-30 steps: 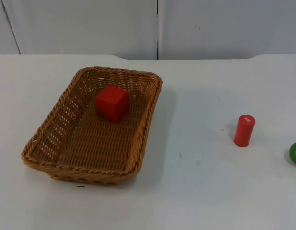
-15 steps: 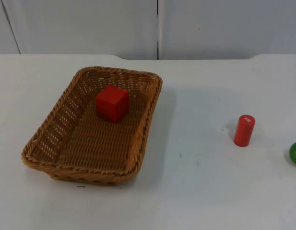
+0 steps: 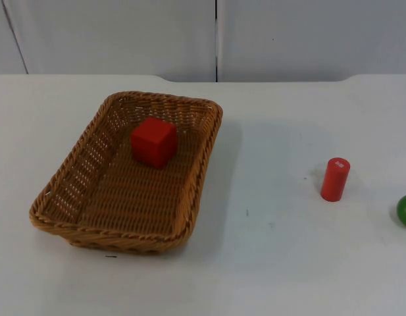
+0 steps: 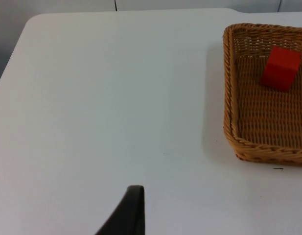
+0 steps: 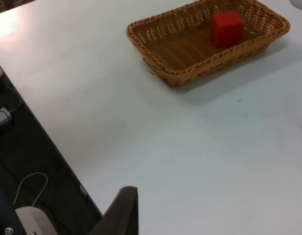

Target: Pick up the basket with the left hand and place the object to the left of the red cylinder into the basket with the right hand.

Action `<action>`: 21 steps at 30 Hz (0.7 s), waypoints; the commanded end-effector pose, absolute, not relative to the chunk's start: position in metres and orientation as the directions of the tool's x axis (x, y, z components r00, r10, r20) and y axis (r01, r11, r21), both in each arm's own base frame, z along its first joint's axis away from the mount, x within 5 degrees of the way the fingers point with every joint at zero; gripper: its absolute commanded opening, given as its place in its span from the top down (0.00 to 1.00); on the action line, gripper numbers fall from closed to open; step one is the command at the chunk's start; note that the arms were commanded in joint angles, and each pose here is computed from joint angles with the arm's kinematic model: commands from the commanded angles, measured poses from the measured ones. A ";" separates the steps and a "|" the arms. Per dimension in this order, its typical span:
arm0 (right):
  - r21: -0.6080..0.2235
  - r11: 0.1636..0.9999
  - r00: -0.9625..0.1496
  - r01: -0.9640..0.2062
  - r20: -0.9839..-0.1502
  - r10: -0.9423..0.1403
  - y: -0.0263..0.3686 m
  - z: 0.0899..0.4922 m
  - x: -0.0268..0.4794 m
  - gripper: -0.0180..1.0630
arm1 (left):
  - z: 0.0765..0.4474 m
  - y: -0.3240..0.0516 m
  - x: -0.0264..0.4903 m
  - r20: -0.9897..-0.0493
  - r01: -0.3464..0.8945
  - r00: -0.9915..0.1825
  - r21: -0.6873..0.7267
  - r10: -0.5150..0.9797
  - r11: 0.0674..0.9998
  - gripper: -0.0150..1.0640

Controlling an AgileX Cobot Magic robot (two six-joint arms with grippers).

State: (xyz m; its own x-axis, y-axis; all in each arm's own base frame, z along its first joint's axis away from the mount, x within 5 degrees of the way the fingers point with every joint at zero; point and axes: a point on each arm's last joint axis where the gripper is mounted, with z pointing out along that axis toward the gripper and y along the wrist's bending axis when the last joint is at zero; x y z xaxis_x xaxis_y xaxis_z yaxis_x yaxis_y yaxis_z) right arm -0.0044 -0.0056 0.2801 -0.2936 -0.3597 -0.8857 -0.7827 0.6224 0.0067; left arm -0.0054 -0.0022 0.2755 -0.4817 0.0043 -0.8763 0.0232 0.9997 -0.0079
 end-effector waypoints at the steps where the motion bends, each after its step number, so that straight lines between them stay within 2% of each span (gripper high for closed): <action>1: 0.008 0.629 -0.295 -0.778 -0.888 -0.354 -0.006 0.280 -0.004 0.06 | 0.275 -0.003 -0.005 -0.881 0.025 -0.474 -0.020 -0.006 0.999 0.01; 4: -0.004 0.606 -0.277 -0.795 -0.888 -0.368 -0.005 0.280 -0.005 0.06 | 0.275 -0.003 -0.005 -0.881 0.025 -0.474 -0.020 -0.006 0.999 0.01; 16: -0.005 0.607 -0.276 -0.795 -0.888 -0.369 -0.005 0.280 -0.005 0.06 | 0.275 -0.003 -0.005 -0.881 0.025 -0.474 -0.020 -0.006 0.999 0.01; 19: -0.005 0.607 -0.276 -0.795 -0.888 -0.369 -0.005 0.280 -0.005 0.01 | 0.275 -0.003 -0.005 -0.881 0.025 -0.474 -0.020 -0.006 0.999 0.01; 21: -0.005 0.607 -0.276 -0.795 -0.888 -0.369 -0.005 0.280 -0.005 0.01 | 0.275 -0.003 -0.005 -0.881 0.025 -0.474 -0.020 -0.006 0.999 0.01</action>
